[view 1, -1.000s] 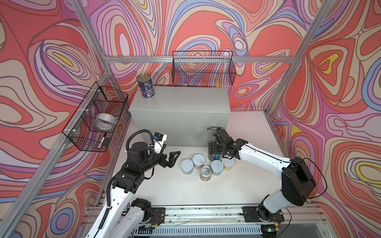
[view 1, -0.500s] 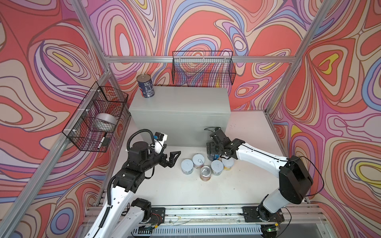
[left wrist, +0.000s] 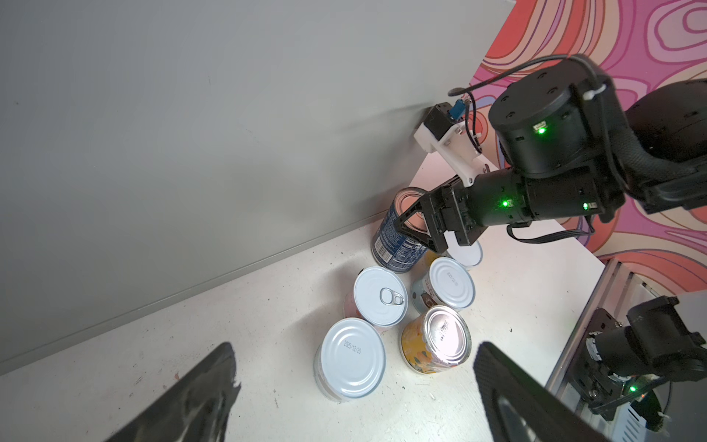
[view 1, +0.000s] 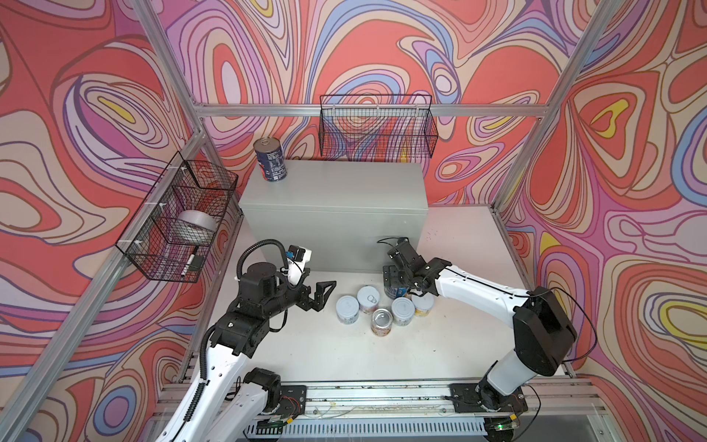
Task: Place and organize the canned foods onto the counter
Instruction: 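Lower the right gripper onto the blue-labelled soup can while left withdraws, then lift the soup can with the right gripper while the left gripper reaches toward it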
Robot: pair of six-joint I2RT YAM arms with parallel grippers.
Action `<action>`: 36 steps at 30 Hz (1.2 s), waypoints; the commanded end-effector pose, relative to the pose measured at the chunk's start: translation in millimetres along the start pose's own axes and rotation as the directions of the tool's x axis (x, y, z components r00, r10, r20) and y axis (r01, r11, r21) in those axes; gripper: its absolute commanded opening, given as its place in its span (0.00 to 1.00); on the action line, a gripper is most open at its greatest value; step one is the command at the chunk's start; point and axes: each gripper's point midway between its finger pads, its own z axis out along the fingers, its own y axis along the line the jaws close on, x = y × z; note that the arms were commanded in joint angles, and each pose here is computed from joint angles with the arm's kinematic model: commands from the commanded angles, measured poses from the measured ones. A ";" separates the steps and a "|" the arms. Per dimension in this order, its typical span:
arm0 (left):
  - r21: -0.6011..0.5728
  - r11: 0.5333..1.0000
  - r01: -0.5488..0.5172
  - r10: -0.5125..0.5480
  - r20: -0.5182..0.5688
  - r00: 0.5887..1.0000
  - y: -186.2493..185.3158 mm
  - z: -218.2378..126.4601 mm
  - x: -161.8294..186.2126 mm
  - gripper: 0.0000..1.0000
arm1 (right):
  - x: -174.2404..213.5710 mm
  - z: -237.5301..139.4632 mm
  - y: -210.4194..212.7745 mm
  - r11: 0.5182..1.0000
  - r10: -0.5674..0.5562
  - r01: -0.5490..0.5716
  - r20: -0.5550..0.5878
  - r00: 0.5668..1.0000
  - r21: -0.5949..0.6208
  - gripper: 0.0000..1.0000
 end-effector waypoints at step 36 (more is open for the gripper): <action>0.143 0.983 -0.115 0.135 -0.142 0.981 -44.7 30.9 16.3 1.00 | -35.5 -86.7 -0.1 0.969 0.175 -0.145 0.141 0.974 -0.200 0.70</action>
